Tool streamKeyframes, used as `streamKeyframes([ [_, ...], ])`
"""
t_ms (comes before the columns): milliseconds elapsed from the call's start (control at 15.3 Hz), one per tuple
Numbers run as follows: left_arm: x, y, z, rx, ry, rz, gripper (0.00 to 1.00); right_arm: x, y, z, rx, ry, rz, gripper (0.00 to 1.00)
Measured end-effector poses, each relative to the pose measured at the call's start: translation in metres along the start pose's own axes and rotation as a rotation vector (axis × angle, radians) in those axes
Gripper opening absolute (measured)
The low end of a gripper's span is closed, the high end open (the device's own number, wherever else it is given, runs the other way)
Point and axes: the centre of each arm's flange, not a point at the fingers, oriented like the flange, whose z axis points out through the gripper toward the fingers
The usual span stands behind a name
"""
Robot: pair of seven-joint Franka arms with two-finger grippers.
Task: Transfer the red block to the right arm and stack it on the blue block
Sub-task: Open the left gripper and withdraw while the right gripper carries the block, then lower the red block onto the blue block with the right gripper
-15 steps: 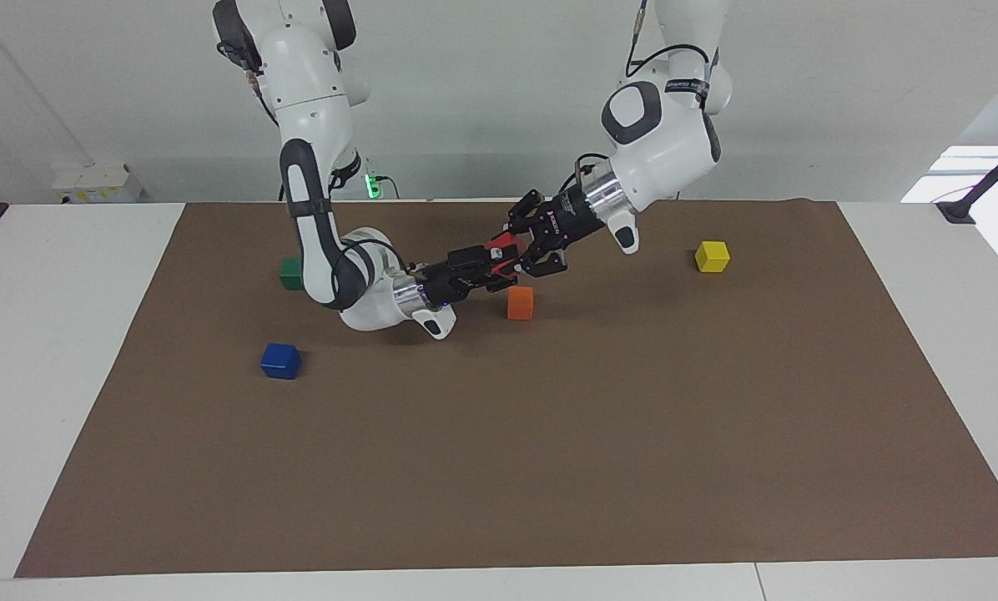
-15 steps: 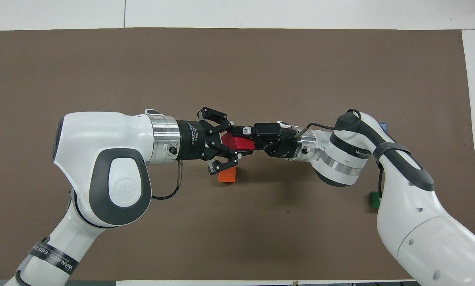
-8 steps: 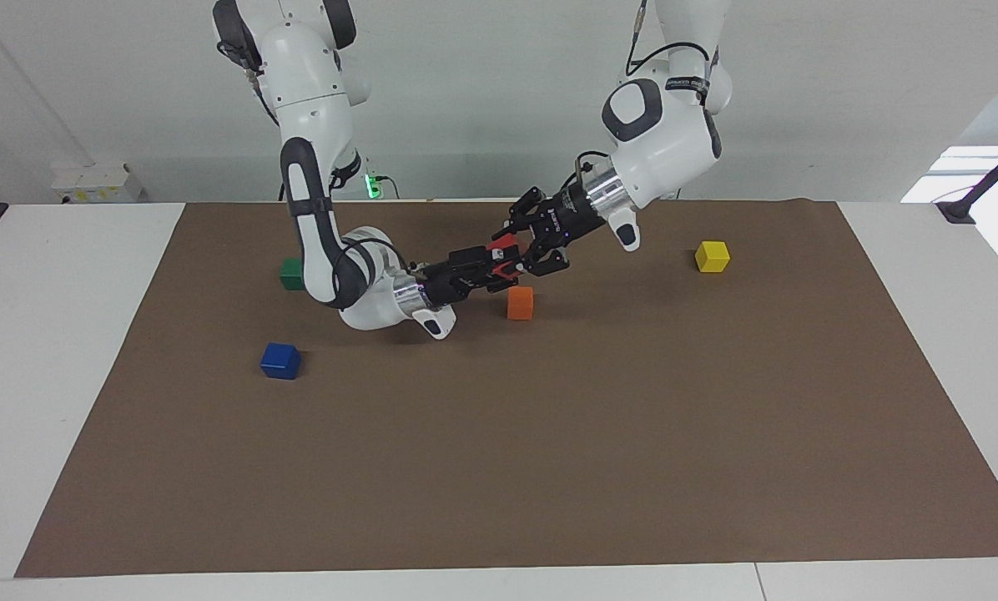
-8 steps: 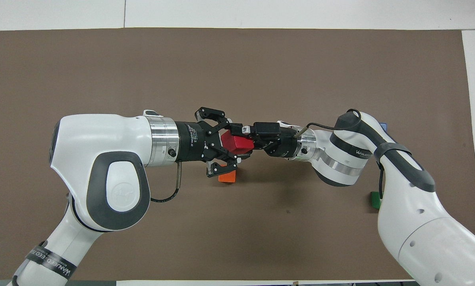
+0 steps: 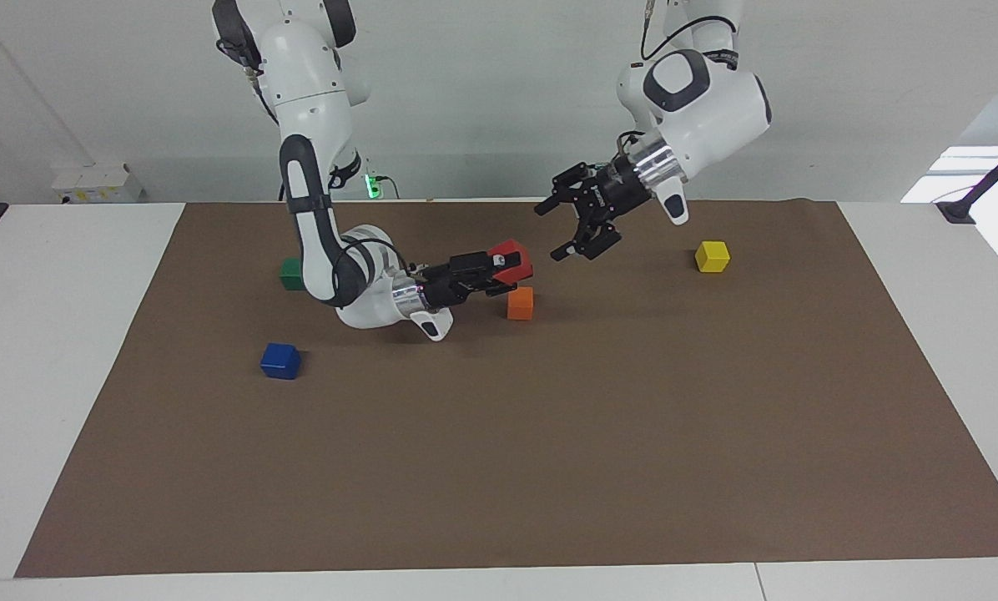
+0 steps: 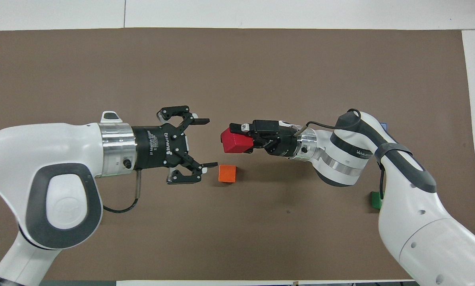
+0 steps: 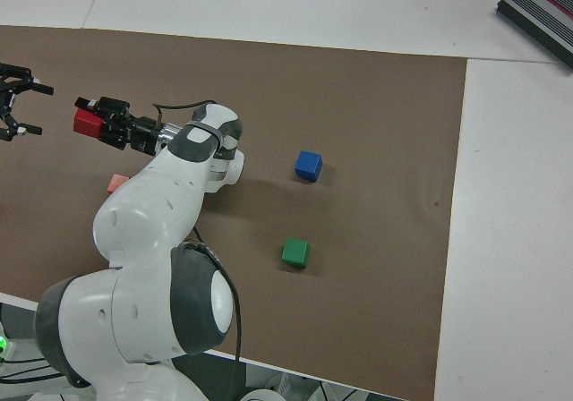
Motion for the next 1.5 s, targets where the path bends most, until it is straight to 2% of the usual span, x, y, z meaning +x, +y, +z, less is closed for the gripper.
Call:
streamKeyframes([
  [130, 0.039, 0.008, -0.042, 0.003, 0.020, 0.050, 1.00, -0.003, -0.018, 0.003, -0.044, 0.001, 0.056, 0.57],
  [261, 0.070, 0.015, -0.074, 0.001, 0.116, 0.100, 1.00, -0.007, -0.049, -0.002, -0.144, -0.002, 0.103, 0.57],
  [391, 0.085, 0.017, -0.084, 0.028, 0.262, 0.178, 1.00, -0.009, -0.097, -0.021, -0.310, 0.010, 0.146, 0.57],
  [522, 0.090, 0.018, -0.091, 0.071, 0.389, 0.321, 1.00, -0.016, -0.158, -0.043, -0.490, 0.067, 0.191, 0.57],
  [717, 0.099, 0.030, -0.121, 0.128, 0.548, 0.518, 1.00, -0.034, -0.213, -0.067, -0.661, 0.143, 0.223, 0.57],
  [848, 0.102, 0.039, -0.140, 0.200, 0.645, 0.613, 1.00, -0.040, -0.232, -0.081, -0.839, 0.179, 0.213, 0.57],
  [978, 0.099, 0.047, -0.155, 0.299, 0.718, 0.720, 1.00, -0.043, -0.254, -0.090, -1.052, 0.214, 0.179, 0.57],
  [1174, 0.097, 0.054, -0.168, 0.446, 0.782, 0.887, 1.00, -0.048, -0.285, -0.109, -1.412, 0.276, 0.099, 0.57],
  [1304, 0.094, 0.058, -0.176, 0.555, 0.788, 1.033, 1.00, -0.049, -0.300, -0.125, -1.639, 0.315, 0.046, 0.57],
  [1435, 0.087, 0.065, -0.185, 0.638, 0.772, 1.166, 1.00, -0.048, -0.309, -0.140, -1.824, 0.316, -0.029, 0.57],
  [1500, 0.083, 0.069, -0.189, 0.662, 0.765, 1.204, 1.00, -0.045, -0.313, -0.146, -1.885, 0.314, -0.075, 0.57],
])
